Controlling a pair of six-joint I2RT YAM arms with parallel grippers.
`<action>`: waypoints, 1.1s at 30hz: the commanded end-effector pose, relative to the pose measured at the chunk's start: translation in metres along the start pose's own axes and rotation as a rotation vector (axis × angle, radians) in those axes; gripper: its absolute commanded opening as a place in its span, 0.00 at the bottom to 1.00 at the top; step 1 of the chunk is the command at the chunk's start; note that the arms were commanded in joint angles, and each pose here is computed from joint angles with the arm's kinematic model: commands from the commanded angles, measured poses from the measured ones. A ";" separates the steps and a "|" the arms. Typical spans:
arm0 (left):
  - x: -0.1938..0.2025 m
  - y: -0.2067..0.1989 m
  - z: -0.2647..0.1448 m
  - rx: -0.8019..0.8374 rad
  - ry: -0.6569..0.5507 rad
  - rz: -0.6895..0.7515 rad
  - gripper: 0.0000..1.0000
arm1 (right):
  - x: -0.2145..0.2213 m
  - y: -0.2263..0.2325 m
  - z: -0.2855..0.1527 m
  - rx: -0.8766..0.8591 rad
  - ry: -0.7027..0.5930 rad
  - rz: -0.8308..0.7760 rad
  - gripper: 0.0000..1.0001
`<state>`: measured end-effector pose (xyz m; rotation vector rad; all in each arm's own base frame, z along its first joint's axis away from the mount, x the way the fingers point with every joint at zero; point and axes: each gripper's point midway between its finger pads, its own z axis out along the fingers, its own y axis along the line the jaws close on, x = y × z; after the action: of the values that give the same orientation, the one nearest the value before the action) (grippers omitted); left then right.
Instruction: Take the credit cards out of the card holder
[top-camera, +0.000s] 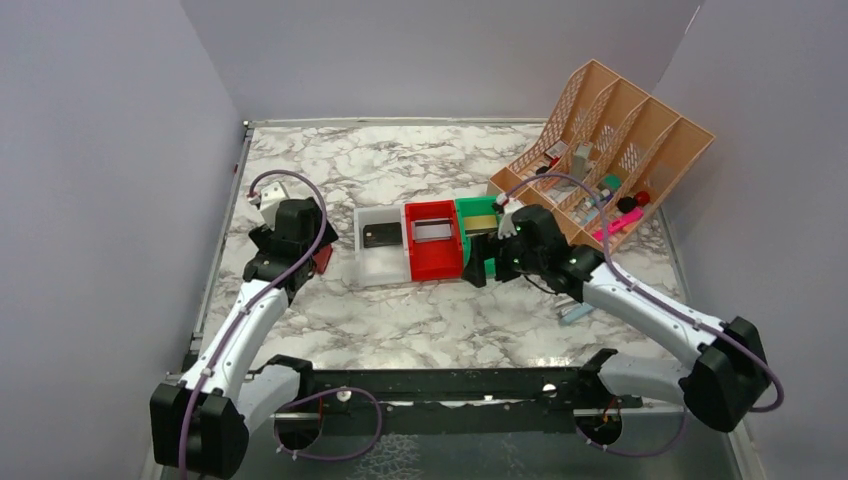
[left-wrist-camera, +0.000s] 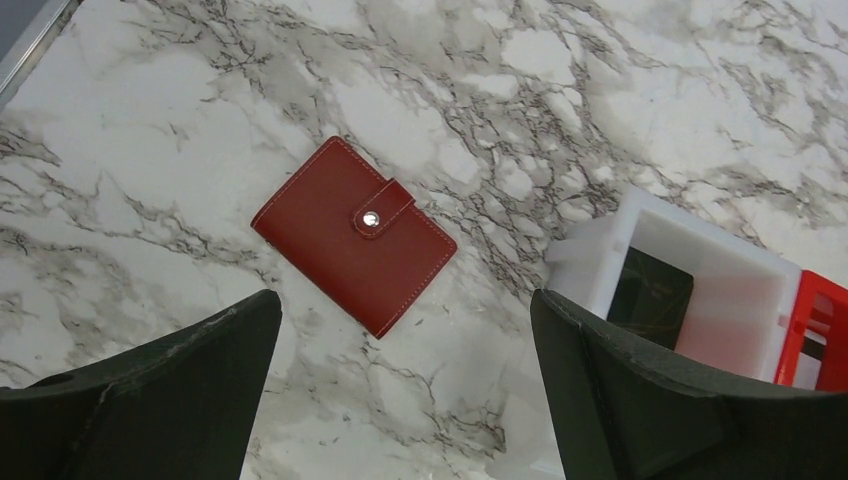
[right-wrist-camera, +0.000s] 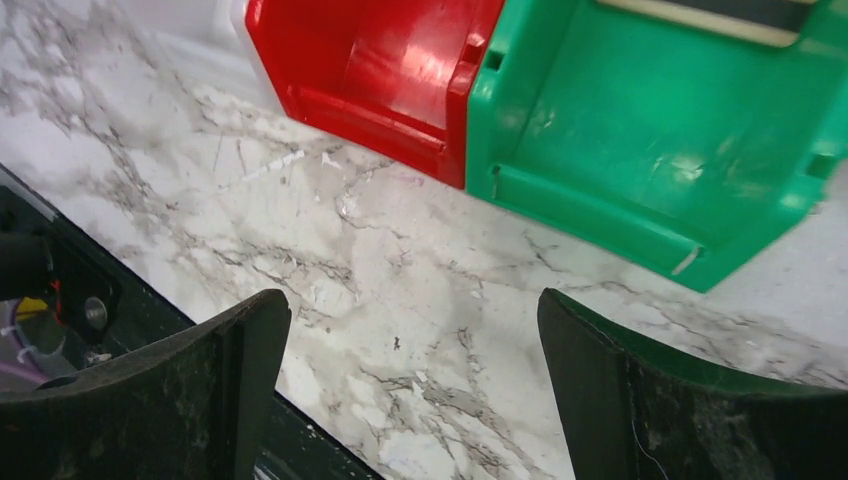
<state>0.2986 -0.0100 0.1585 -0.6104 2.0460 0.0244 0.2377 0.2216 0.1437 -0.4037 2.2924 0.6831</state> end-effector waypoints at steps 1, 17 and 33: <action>0.009 0.019 0.017 -0.118 0.019 -0.038 0.99 | 0.017 0.011 0.021 0.043 0.108 0.022 0.99; 0.045 0.059 0.064 -0.266 0.121 -0.133 0.99 | 0.030 0.009 0.092 0.180 0.219 0.031 0.95; 0.069 0.054 0.094 -0.248 0.175 -0.197 0.99 | 0.010 0.034 0.132 0.103 0.215 -0.030 0.93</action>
<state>0.3133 0.0357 0.0468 -0.9600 2.1668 0.1537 0.2810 0.3119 0.0581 -0.4638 2.5496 0.4904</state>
